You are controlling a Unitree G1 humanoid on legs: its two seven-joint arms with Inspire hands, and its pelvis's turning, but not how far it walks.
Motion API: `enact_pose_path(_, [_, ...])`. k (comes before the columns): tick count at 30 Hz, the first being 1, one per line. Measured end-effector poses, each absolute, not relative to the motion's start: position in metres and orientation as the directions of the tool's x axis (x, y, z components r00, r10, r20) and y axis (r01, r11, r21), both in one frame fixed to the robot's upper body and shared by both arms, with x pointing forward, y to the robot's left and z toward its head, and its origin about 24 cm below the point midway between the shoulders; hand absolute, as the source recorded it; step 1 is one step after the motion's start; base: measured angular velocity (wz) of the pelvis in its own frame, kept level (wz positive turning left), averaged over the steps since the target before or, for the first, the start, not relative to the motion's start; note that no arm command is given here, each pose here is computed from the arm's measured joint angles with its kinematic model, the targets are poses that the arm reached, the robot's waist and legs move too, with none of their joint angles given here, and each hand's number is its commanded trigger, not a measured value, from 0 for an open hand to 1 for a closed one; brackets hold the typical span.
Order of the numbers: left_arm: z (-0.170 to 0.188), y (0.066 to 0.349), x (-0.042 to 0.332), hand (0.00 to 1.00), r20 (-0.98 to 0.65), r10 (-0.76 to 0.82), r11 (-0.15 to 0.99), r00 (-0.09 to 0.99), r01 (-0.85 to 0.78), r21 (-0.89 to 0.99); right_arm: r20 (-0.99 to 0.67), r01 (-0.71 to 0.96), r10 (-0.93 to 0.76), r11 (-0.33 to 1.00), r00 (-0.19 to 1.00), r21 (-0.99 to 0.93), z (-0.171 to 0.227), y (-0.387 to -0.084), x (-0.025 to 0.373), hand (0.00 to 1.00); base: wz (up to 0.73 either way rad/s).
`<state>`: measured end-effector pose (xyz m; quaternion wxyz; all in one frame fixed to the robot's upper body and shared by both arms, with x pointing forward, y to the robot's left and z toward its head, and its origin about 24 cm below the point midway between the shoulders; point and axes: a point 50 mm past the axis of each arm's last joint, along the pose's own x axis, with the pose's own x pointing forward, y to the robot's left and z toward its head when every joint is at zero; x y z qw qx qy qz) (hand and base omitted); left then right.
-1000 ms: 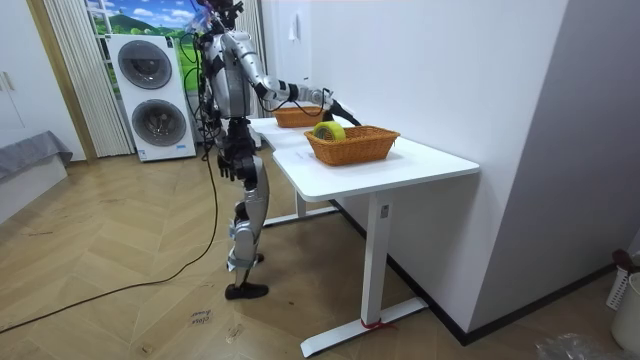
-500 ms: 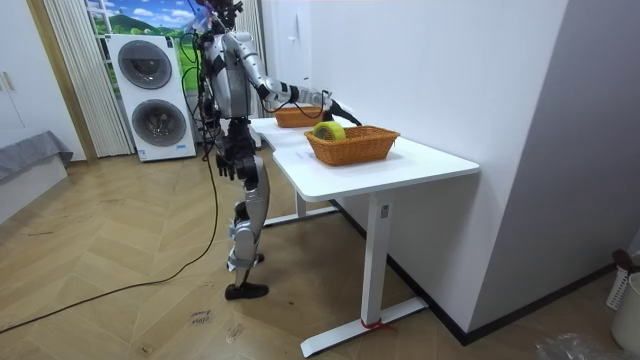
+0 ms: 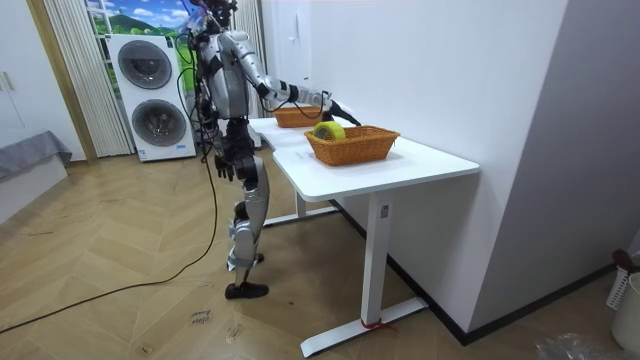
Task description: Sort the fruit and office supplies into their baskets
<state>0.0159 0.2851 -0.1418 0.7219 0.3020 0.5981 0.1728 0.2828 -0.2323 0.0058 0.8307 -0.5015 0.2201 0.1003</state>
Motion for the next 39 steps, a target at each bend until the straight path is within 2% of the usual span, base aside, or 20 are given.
enact_pose_path(10, [-0.142, 0.285, 0.016, 0.00, -0.765, 0.604, 0.764, 0.223, 0.110, 0.636, -0.531, -0.454, -0.034, 0.474, 0.846, -0.754, -0.001, -0.233, 0.279, 1.00, 0.00])
enact_pose_path(22, [-0.142, 0.285, 0.018, 0.00, -0.773, 0.592, 0.773, 0.228, 0.112, 0.624, -0.515, -0.431, -0.075, 0.454, 0.854, -0.780, -0.004, -0.236, 0.279, 1.00, 0.02])
enact_pose_path(39, [-0.142, 0.285, 0.023, 0.00, -0.771, 0.589, 0.773, 0.240, 0.109, 0.625, -0.511, -0.411, -0.076, 0.499, 0.856, -0.763, -0.007, -0.238, 0.278, 1.00, -0.01])
